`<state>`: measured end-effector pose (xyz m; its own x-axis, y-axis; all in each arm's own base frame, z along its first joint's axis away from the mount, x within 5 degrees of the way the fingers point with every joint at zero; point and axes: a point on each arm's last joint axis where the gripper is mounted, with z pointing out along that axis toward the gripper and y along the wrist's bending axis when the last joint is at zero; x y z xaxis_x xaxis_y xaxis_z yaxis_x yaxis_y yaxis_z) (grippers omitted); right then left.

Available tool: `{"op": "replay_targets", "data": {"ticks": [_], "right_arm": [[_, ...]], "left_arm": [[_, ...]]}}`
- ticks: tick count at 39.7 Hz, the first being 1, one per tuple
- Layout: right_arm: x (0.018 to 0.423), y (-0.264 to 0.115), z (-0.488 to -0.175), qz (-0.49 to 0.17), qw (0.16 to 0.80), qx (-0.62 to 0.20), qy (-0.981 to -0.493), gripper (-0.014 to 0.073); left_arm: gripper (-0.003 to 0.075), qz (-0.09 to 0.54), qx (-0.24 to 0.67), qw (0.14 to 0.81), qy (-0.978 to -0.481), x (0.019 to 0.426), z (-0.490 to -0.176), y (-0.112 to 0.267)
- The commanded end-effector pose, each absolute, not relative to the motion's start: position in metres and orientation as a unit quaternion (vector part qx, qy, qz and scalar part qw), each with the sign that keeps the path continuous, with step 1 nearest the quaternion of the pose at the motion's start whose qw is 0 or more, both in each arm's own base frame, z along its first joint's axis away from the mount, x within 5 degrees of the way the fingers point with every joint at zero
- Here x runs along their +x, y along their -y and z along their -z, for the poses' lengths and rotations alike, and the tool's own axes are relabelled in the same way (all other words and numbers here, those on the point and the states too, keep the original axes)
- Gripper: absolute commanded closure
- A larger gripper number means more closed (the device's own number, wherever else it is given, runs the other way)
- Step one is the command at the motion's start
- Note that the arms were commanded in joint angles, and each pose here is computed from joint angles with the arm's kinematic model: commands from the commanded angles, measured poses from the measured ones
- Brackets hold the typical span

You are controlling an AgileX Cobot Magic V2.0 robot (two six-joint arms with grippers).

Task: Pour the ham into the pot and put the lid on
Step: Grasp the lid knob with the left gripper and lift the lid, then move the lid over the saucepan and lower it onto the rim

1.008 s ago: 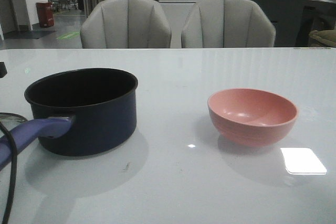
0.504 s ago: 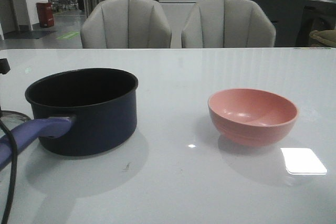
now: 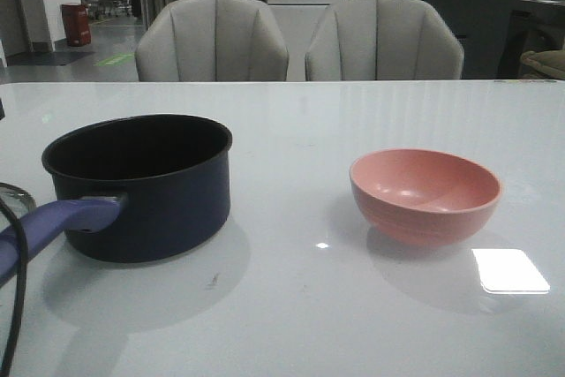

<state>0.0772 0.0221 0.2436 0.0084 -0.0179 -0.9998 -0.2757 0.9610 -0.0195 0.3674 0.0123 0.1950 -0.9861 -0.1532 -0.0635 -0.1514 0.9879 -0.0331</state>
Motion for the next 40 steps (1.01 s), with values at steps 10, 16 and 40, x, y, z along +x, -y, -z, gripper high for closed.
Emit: {"op": "replay_targets", "data": {"ticks": [10,16,40], "right_arm": [[0.078,-0.021,-0.260,-0.086,0.737,-0.102,-0.662,0.0446],[0.078,-0.021,-0.260,-0.086,0.737,-0.102,-0.662,0.0446],[0.078,-0.021,-0.260,-0.086,0.737,-0.102,-0.662,0.0446]], "left_arm": [[0.0496,0.008,-0.072,0.188,-0.980,0.364,-0.297,-0.019],[0.0496,0.030,-0.043,0.233,-0.971,0.358,-0.334,-0.012],[0.0496,0.075,0.131,0.217,-0.964,0.352,-0.343,0.104]]}}
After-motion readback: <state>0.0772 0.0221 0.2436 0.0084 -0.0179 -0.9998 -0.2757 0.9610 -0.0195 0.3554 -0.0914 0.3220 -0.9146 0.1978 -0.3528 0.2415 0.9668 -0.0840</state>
